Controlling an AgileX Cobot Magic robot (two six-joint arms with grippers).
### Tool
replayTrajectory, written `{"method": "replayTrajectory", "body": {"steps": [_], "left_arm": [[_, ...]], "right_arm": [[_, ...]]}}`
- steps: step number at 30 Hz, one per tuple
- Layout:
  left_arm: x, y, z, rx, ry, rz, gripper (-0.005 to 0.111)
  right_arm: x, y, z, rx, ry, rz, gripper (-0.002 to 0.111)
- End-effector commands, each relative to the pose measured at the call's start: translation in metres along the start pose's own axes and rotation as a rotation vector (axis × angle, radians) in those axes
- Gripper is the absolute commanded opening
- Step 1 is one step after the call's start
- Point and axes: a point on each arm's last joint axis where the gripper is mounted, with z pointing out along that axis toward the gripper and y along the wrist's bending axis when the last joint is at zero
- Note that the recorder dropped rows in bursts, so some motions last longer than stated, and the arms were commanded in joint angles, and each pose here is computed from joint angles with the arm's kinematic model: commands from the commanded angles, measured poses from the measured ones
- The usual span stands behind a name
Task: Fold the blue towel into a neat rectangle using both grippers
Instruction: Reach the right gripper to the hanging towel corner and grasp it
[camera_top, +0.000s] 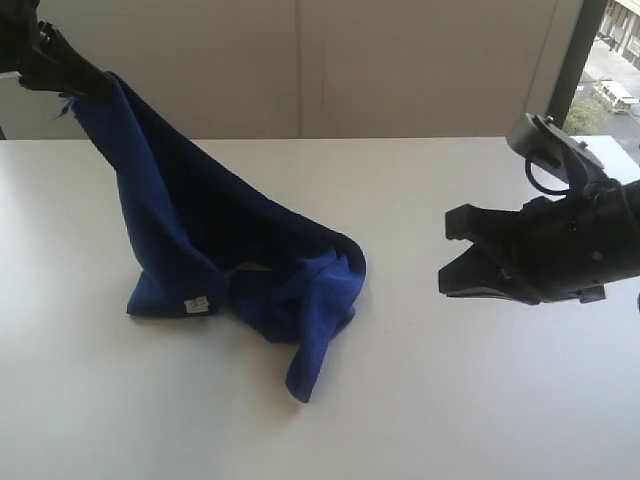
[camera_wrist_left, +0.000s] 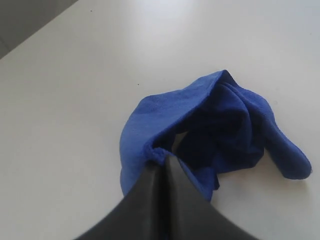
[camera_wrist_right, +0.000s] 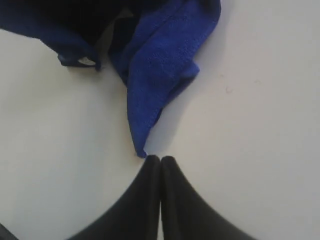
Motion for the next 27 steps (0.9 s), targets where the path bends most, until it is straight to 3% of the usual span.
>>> {"method": "replayTrajectory", "body": {"steps": [1,6,11,18,22,27], "left_arm": [[-0.004,-0.004,-0.006,0.009,-0.016,-0.003,0.0],[-0.003,-0.007,-0.006,0.041,-0.012,-0.023,0.0],[-0.003,-0.007,-0.006,0.041,-0.012,-0.023,0.0],[-0.004,-0.007,-0.006,0.039,-0.013,-0.021,0.0],[-0.004,-0.007,-0.006,0.039,-0.013,-0.021,0.0],[-0.004,-0.007,-0.006,0.039,-0.013,-0.021,0.0]], "right_arm": [[-0.01,-0.007,0.014,-0.002,-0.04,0.043,0.0],[0.0,0.006,0.036,-0.154,0.089,-0.24,0.0],[0.009,0.025,0.07,-0.283,0.101,-0.388,0.0],[0.014,0.014,0.11,-0.189,0.095,-0.334,0.002],[0.021,0.005,0.126,-0.183,0.152,-0.296,0.018],[0.026,-0.001,0.136,-0.199,0.185,-0.246,0.047]]}}
